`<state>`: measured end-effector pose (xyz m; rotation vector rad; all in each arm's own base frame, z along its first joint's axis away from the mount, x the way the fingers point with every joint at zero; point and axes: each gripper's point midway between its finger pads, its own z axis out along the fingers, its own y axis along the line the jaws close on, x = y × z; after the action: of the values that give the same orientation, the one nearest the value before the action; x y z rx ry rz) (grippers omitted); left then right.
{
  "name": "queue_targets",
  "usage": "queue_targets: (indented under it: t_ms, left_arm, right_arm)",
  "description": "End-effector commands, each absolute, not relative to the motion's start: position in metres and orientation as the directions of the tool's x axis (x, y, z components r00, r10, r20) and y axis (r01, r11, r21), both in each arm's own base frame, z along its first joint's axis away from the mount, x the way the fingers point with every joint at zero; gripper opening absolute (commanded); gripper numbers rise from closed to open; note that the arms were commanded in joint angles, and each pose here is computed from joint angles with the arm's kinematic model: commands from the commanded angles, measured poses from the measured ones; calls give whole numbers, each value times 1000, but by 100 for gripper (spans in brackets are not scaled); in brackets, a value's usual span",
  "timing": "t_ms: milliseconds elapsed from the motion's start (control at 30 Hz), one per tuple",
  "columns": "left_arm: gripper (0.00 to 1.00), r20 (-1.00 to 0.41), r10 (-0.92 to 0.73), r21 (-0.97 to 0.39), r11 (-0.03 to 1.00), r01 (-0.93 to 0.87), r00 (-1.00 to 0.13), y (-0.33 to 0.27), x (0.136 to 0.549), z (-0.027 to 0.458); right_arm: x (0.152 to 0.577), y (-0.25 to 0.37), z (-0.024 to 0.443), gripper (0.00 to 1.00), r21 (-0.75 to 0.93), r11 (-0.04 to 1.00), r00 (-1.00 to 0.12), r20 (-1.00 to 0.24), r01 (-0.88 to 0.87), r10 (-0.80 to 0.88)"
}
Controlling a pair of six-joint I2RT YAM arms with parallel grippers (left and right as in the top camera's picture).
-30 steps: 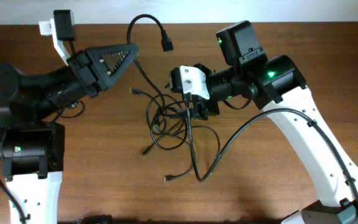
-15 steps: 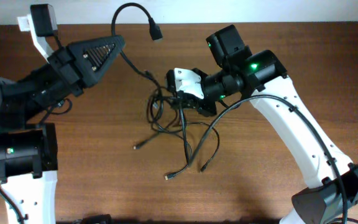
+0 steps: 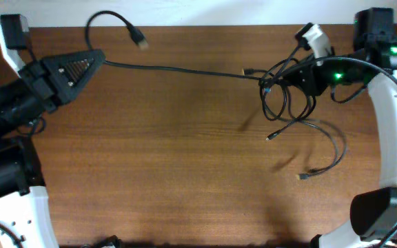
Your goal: Untangle cables
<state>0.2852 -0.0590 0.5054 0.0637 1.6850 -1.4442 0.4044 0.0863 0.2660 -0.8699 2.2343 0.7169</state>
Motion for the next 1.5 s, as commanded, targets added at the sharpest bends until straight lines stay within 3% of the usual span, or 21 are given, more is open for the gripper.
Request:
queue_targets:
  t_ms: [0, 200, 300, 367, 433, 600, 700, 767, 833, 1000, 1200, 1300, 1467]
  left_arm:
    - [0, -631, -638, -766, 423, 484, -442, -4, 292, 525]
    - [0, -610, -716, -782, 476, 402, -339, 44, 295, 523]
    - [1, -610, -718, -782, 479, 398, -334, 46, 294, 523]
    - [32, -612, -712, -781, 478, 402, -344, 45, 293, 522]
    - [52, -615, -701, -780, 475, 407, -360, 42, 292, 521]
    - [64, -682, -601, -727, 496, 475, -416, 21, 285, 515]
    - [65, -790, -448, -610, 503, 612, -419, -17, 281, 512]
    - [59, -856, -318, -516, 457, 725, -409, -49, 279, 503]
    - [56, -853, -295, -521, 436, 734, -431, -57, 287, 489]
    - [57, -732, -276, -659, 515, 547, -623, -74, 328, 391]
    - [57, -701, -158, -635, 583, 507, -696, -131, 338, 352]
    - [59, -673, -151, -621, 648, 442, -725, -133, 339, 336]
    - [59, -666, -144, -622, 649, 438, -732, -133, 337, 333]
  right_arm:
    - [416, -28, 244, 4, 179, 857, -729, -625, -483, -280]
    - [401, -101, 243, 4, 192, 928, -777, -614, -318, -140]
    - [399, -97, 247, 4, 242, 913, -767, -632, -330, -110]
    - [403, -73, 259, 4, 304, 865, -729, -678, -400, -100]
    - [408, -33, 271, 4, 355, 788, -687, -718, -504, -116]
    - [403, 98, 310, 4, 393, 471, -523, -833, -789, -181]
    - [399, 156, 327, 4, 354, 348, -439, -875, -868, -205]
    - [397, 191, 342, 4, 335, 290, -400, -894, -896, -203]
    - [396, 199, 352, 4, 329, 276, -388, -900, -903, -197]
    - [378, 226, 401, 4, 213, 206, -253, -948, -955, -195]
    - [361, 276, 454, 4, 165, 110, -176, -978, -980, -108]
    - [353, 294, 478, 4, 139, 68, -142, -988, -988, -52]
    - [345, 305, 486, 4, 162, 34, -163, -986, -986, -32]
